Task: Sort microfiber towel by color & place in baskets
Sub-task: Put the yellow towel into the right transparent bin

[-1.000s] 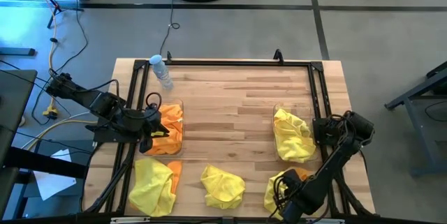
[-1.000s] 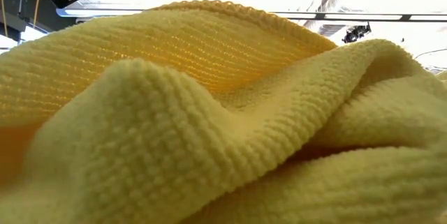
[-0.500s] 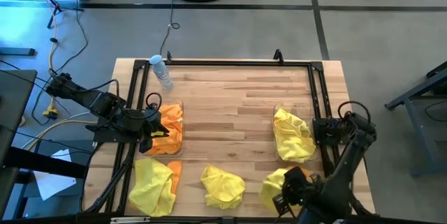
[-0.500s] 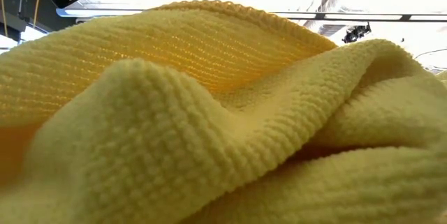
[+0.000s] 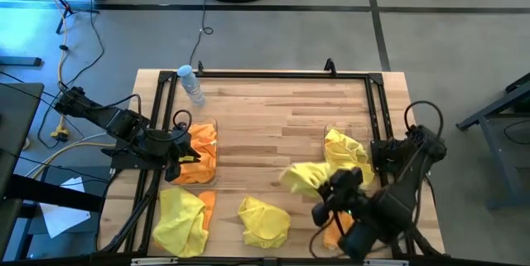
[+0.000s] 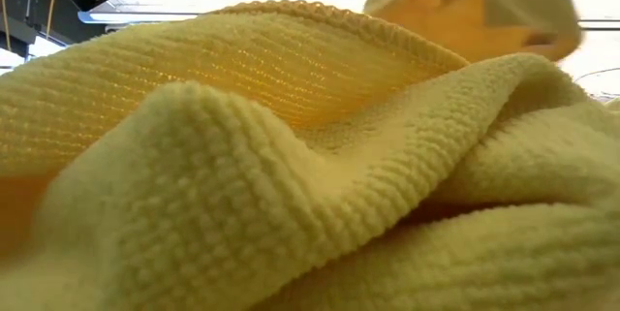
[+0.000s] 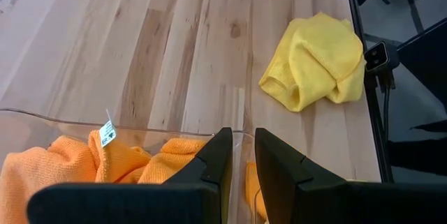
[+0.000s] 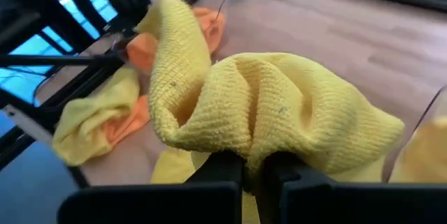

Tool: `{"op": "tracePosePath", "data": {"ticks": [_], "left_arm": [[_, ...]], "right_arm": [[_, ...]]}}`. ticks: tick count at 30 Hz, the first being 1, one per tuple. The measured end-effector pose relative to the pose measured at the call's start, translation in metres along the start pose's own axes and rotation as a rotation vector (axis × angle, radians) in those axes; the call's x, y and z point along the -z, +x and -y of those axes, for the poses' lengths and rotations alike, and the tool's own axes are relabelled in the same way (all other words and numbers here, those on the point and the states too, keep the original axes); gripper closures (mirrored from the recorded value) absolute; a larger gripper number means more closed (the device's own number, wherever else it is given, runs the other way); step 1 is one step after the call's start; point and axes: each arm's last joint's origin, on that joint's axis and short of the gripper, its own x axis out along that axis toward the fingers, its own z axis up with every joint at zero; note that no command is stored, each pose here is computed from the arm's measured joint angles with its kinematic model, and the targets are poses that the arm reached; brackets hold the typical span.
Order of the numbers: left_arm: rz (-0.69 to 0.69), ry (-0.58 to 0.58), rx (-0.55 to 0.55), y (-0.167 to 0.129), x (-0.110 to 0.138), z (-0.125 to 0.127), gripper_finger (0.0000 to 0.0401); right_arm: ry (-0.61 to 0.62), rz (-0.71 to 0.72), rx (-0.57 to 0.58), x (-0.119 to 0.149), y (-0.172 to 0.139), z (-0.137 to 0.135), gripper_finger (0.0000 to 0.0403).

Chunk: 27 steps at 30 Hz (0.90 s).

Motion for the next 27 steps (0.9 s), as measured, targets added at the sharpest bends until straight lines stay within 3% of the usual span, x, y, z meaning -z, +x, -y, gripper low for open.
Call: {"op": "tracePosePath", "data": {"ticks": [12, 20, 27], "left_arm": [[-0.008, 0.0, 0.012, 0.0, 0.0, 0.0, 0.0353], [-0.009, 0.0, 0.012, 0.0, 0.0, 0.0, 0.0353], [0.005, 0.0, -0.011, 0.0, 0.0, 0.0, 0.0353]], "right_arm": [[-0.078, 0.082, 0.016, -0.064, -0.002, 0.037, 0.0402], [0.052, 0.079, 0.062, -0.06, 0.001, 0.104, 0.0403], [0.12, -0.024, 0.043, -0.061, -0.006, 0.163, 0.0403]]}}
